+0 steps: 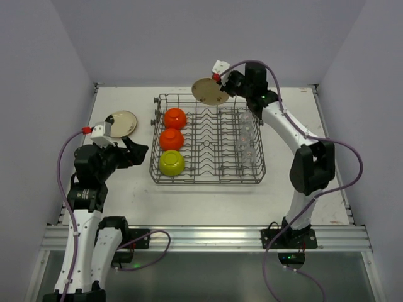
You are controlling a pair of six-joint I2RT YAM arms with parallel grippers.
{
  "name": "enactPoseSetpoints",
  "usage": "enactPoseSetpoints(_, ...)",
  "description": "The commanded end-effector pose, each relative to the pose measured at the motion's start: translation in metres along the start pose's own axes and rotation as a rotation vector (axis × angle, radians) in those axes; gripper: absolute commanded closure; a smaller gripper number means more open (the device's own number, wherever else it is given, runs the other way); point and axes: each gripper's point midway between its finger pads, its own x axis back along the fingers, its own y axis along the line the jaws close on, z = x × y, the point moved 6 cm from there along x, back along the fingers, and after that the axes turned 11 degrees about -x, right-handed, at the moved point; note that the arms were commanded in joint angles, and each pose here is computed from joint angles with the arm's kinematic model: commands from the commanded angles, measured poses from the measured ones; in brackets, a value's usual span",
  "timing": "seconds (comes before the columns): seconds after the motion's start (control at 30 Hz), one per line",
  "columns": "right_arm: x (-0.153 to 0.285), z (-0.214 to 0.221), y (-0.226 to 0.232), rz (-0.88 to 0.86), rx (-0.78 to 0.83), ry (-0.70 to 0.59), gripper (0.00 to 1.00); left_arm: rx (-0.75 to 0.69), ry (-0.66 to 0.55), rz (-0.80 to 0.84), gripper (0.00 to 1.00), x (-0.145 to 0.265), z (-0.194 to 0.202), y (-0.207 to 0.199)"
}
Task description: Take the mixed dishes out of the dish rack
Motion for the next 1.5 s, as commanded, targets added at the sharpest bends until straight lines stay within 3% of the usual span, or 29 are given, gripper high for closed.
enactPoseSetpoints(0.0, 0.053, -0.068, -0.005, 0.078, -0.216, -0.197, 1.00, -0.007, -0.071, 0.172, 0.00, -0.002, -0.031, -0.024)
enactPoseSetpoints(0.1, 0.100, -0.101, 0.030, -0.016, -0.557, -0.378, 1.00, 0.038, -0.125, 0.320, 0.00, -0.009, -0.060, -0.043)
enactPoseSetpoints(0.13, 0.123, -0.099, 0.059, -0.080, -0.834, -0.397, 1.00, 0.047, -0.137, 0.342, 0.00, -0.011, -0.067, -0.046)
enactPoseSetpoints(0.2, 0.140, -0.096, 0.085, -0.154, -1.065, -0.463, 1.00, 0.037, -0.180, 0.431, 0.00, -0.013, -0.090, -0.057)
enactPoseSetpoints(0.23, 0.143, -0.080, 0.105, -0.200, -1.211, -0.466, 1.00, 0.030, -0.194, 0.474, 0.00, -0.011, -0.096, -0.062)
enactPoseSetpoints(0.3, 0.154, -0.079, 0.119, -0.218, -1.279, -0.446, 1.00, -0.017, -0.278, 0.639, 0.00, 0.000, -0.116, -0.085)
enactPoseSetpoints(0.33, 0.153, -0.065, 0.129, -0.202, -1.354, -0.373, 1.00, -0.032, -0.294, 0.696, 0.00, 0.004, -0.118, -0.095)
enactPoseSetpoints(0.4, 0.165, -0.060, 0.137, -0.202, -1.367, -0.346, 1.00, -0.080, -0.346, 0.747, 0.00, 0.007, -0.124, -0.114)
enactPoseSetpoints(0.47, 0.173, -0.048, 0.147, -0.174, -1.381, -0.317, 1.00, -0.114, -0.364, 0.678, 0.00, -0.001, -0.127, -0.119)
enactPoseSetpoints(0.8, 0.239, -0.041, 0.161, 0.000, -1.312, -0.296, 1.00, -0.168, -0.247, 0.668, 0.00, -0.042, -0.109, -0.176)
enactPoseSetpoints(1.03, 0.256, -0.050, 0.165, -0.025, -1.259, -0.353, 1.00, -0.148, -0.193, 0.751, 0.04, -0.045, -0.104, -0.197)
enactPoseSetpoints(1.13, 0.255, -0.054, 0.167, -0.077, -1.240, -0.385, 1.00, -0.135, -0.157, 0.781, 0.09, -0.048, -0.097, -0.206)
enactPoseSetpoints(1.33, 0.248, -0.056, 0.165, -0.095, -1.249, -0.387, 1.00, -0.141, -0.103, 0.809, 0.36, -0.050, -0.084, -0.213)
enactPoseSetpoints(1.4, 0.247, -0.059, 0.164, -0.105, -1.247, -0.394, 1.00, -0.144, -0.086, 0.807, 0.38, -0.052, -0.079, -0.213)
enactPoseSetpoints(1.47, 0.248, -0.062, 0.163, -0.115, -1.240, -0.400, 1.00, -0.151, -0.075, 0.797, 0.61, -0.054, -0.076, -0.212)
